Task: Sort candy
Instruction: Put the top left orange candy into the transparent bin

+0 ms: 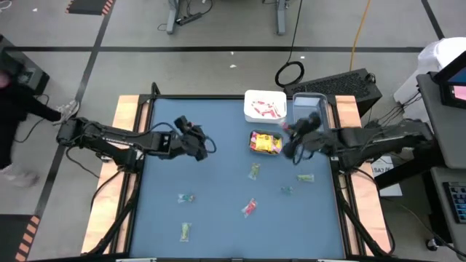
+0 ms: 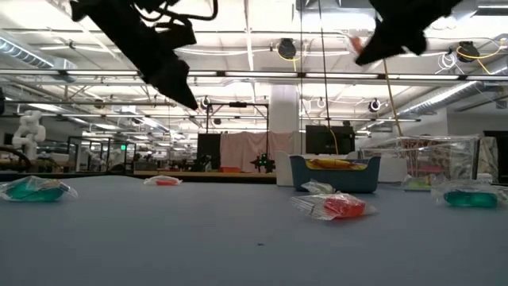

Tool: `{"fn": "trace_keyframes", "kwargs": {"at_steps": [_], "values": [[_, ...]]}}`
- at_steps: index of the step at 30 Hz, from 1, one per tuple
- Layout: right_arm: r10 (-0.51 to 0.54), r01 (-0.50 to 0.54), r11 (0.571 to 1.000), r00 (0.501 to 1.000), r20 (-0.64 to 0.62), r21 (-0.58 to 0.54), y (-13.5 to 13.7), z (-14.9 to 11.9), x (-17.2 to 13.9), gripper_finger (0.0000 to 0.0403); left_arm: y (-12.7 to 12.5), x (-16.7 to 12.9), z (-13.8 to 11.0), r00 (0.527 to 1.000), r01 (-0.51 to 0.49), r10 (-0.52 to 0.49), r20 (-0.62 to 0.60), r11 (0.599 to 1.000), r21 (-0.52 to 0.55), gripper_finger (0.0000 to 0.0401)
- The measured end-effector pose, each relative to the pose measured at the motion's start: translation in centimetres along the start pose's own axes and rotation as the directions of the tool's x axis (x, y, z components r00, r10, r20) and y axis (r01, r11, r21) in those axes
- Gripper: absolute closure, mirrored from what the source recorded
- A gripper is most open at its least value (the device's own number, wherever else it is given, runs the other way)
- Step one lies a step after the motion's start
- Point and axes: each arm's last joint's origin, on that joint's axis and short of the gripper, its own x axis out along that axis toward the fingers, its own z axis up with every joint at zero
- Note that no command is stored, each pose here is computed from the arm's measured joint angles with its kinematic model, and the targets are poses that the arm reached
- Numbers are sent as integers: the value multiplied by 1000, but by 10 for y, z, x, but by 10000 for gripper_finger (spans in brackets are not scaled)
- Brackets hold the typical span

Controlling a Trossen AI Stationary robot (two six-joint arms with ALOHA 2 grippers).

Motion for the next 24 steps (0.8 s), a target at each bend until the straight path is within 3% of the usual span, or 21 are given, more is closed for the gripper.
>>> {"fn": "trace_keyframes", "kwargs": {"at_steps": [3, 7, 16, 24], "values": [[-135, 138, 990, 988, -78, 42, -31, -5, -4, 339, 9, 9, -4, 997, -61, 61, -51, 998, 4, 159], [-251, 267, 962, 947, -199, 56, -56, -12, 1, 339, 13, 17, -8, 992, -70, 72, -105, 997, 20, 159], [-384, 421, 907, 809, -446, -17, -80, -24, 31, 339, 12, 41, -20, 974, -44, 47, -221, 999, 15, 159], [-446, 479, 873, 711, -543, -90, -87, -32, 50, 339, 17, 57, -27, 956, -43, 49, -290, 999, 28, 159]]}}
